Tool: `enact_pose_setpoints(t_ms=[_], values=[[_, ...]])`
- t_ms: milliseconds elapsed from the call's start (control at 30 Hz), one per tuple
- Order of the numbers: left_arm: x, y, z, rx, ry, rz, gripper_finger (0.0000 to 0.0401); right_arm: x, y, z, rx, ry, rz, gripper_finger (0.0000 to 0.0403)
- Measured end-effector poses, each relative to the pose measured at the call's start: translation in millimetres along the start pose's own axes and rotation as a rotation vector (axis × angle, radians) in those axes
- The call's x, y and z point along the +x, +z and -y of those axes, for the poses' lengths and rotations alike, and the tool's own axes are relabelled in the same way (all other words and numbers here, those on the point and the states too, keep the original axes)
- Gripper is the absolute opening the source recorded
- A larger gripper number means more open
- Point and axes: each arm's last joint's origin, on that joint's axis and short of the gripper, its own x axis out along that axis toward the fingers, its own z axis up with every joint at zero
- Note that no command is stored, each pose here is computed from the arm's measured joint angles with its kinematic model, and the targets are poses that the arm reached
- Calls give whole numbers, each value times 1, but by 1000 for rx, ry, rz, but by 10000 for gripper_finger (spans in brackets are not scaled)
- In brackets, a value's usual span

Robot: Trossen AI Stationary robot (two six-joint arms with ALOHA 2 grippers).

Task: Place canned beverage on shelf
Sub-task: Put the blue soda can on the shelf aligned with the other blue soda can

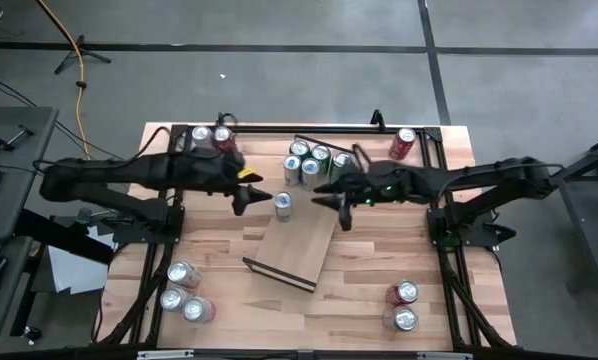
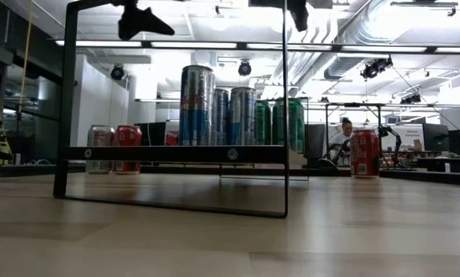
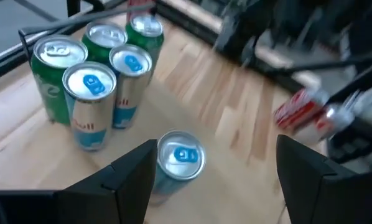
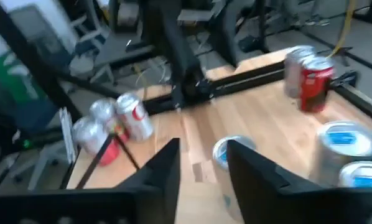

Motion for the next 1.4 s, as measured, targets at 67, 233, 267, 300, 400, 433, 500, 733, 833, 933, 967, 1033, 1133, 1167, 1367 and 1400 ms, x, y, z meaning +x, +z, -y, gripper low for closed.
enact_pose_setpoints(t_ms=[67, 233, 267, 300, 400, 433, 500, 733, 833, 933, 967, 1033, 1133, 1167, 1367, 1400], values=[[-8, -4, -3, -42, -28, 54, 248, 12, -7, -1, -20, 14, -23, 141], [-31, 5, -4, -81, -46, 243, 248, 35, -17, 0, -27, 10, -55, 223], [-35, 8, -4, -80, -49, 278, 248, 39, -16, -1, -28, 9, -61, 239], [-39, 9, -4, -77, -47, 303, 248, 43, -15, -2, -32, 7, -63, 254], [-47, 14, -3, -73, -55, 378, 248, 56, -12, -4, -103, 5, -79, 291], [-49, 15, -3, -75, -60, 390, 248, 62, -12, -4, -132, 3, -91, 299], [-50, 16, -2, -77, -69, 406, 248, 72, -14, -2, -169, -7, -125, 308], [-49, 17, -2, -79, -72, 411, 248, 104, -16, 6, -258, -52, -196, 313], [-48, 17, -2, -87, -72, 405, 248, 111, -14, 12, -262, -77, -200, 313], [-48, 17, -2, -88, -76, 407, 248, 111, -14, 19, -278, -77, -218, 312], [-48, 17, -2, -87, -76, 406, 248, 111, -15, 22, -291, -64, -232, 312], [-48, 17, -2, -87, -76, 406, 248, 111, -16, 26, -305, -22, -265, 312], [-48, 17, -2, -78, -74, 406, 248, 111, -18, 31, -305, 41, -293, 312], [-48, 17, -2, -78, -74, 407, 248, 113, -19, 33, -315, 50, -296, 312], [-48, 17, -2, -77, -73, 406, 248, 119, -24, 42, -396, 121, -313, 312], [-48, 17, -2, -77, -73, 406, 248, 120, -25, 44, -409, 130, -313, 312]])
